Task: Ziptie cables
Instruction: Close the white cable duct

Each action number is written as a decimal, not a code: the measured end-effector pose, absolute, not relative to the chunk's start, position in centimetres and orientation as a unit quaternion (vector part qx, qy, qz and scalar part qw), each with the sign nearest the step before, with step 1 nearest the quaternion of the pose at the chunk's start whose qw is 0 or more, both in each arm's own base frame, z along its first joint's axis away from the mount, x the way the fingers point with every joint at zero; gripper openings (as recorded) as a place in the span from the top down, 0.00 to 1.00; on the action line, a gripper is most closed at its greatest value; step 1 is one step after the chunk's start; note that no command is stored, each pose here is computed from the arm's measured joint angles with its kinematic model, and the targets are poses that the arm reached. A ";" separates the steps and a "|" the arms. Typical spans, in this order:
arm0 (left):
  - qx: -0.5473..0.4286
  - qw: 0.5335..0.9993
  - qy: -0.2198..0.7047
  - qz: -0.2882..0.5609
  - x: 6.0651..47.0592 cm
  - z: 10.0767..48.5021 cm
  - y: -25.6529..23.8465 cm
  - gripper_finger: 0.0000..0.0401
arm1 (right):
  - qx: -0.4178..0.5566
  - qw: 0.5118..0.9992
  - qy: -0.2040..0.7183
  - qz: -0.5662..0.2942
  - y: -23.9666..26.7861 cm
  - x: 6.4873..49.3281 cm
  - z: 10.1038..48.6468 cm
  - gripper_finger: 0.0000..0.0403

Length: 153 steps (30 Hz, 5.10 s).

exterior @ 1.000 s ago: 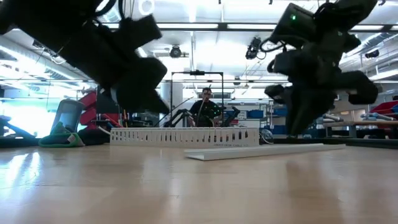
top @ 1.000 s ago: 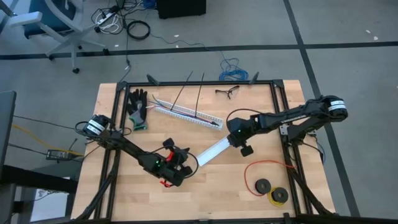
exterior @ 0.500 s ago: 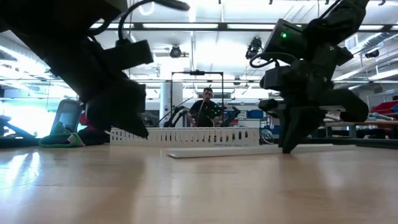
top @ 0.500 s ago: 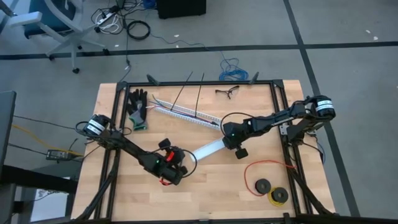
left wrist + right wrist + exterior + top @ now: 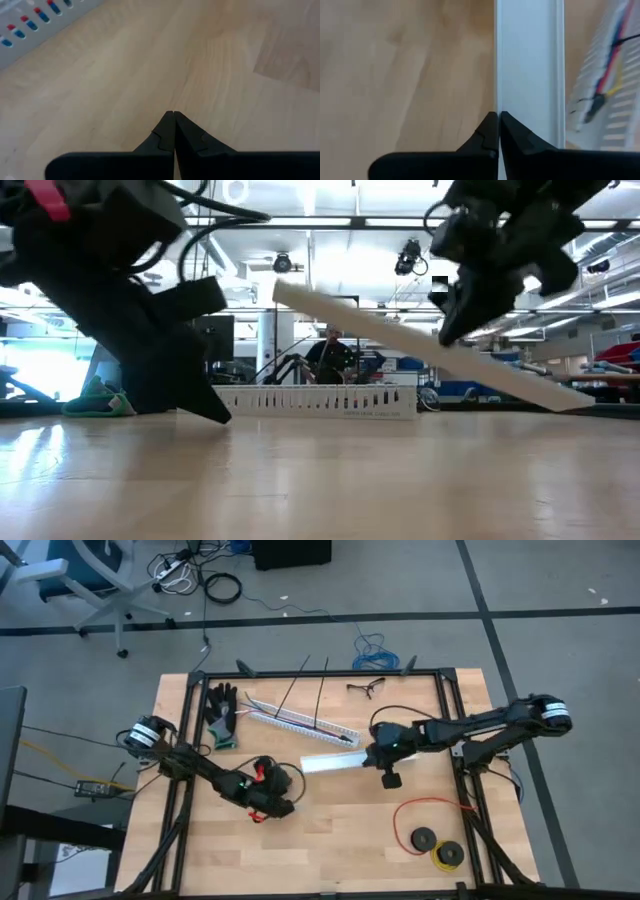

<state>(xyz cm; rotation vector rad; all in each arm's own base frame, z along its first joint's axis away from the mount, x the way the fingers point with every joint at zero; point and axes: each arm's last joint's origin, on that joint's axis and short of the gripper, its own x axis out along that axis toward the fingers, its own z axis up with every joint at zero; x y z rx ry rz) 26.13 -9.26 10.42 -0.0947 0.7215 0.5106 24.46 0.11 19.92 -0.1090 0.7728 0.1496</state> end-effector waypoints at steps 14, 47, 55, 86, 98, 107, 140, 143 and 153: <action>-0.041 0.922 0.332 0.194 26.0 9.7 -5.8 0.98 | 0.147 0.915 0.365 0.091 -7.8 26.9 22.8 1.00; -0.083 0.956 0.279 0.032 24.2 11.1 -1.8 0.98 | 0.303 0.886 0.331 0.117 -18.2 30.9 18.0 0.68; -0.066 0.961 0.268 0.028 24.3 11.3 -1.8 0.98 | 0.282 0.893 0.328 0.123 -18.1 31.0 18.0 0.46; -0.022 0.955 0.271 0.119 24.0 11.3 4.0 0.98 | 0.108 0.919 0.379 -0.007 -18.2 28.8 23.4 0.49; -0.048 0.952 0.290 0.083 22.8 10.9 7.6 0.98 | 0.141 0.875 0.457 -0.081 -9.2 21.9 26.5 0.60; -0.050 0.955 0.280 0.087 22.7 11.4 7.7 0.98 | 0.128 0.852 0.462 -0.213 -1.5 16.5 21.8 0.69; -0.062 0.971 0.228 0.037 23.2 14.1 4.8 0.98 | 0.007 0.910 0.332 -0.250 1.1 15.8 12.0 0.72; -0.070 0.970 0.228 0.039 23.2 14.1 4.8 0.98 | -0.028 0.914 0.326 -0.239 0.9 15.5 11.4 0.72; -0.070 0.973 0.215 0.042 23.3 14.3 4.8 0.98 | -0.048 0.932 0.285 -0.221 -0.5 16.3 11.6 0.72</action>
